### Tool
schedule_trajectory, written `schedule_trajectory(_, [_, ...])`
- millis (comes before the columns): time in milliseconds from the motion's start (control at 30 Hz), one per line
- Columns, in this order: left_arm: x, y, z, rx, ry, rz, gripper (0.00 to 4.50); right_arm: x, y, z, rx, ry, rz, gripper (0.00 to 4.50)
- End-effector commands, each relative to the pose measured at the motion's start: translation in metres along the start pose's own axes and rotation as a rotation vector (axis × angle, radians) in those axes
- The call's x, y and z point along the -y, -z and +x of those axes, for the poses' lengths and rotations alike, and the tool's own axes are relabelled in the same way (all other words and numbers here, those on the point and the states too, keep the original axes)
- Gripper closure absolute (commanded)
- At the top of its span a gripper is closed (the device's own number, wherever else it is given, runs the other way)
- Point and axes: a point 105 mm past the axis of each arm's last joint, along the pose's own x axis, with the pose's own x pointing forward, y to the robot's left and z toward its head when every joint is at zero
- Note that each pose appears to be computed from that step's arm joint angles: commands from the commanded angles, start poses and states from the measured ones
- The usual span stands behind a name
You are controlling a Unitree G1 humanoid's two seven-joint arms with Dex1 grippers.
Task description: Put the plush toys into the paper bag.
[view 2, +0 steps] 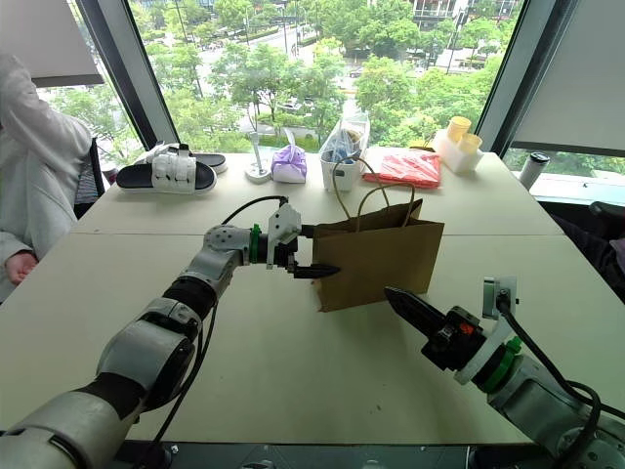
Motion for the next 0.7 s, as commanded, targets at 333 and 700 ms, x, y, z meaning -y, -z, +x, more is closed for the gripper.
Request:
schedule_trajectory(333, [0.053, -0.02, -0.126, 0.076, -0.333, -0.432, 0.02, 0.004, 0.011, 0.003, -0.123, -0.03, -0.058, 4.5])
schedule_trajectory(700, [0.116, 0.011, -0.147, 0.023, -0.75, -0.701, 0.02, 0.028, 0.011, 0.011, -0.167, 0.011, -0.128, 4.5])
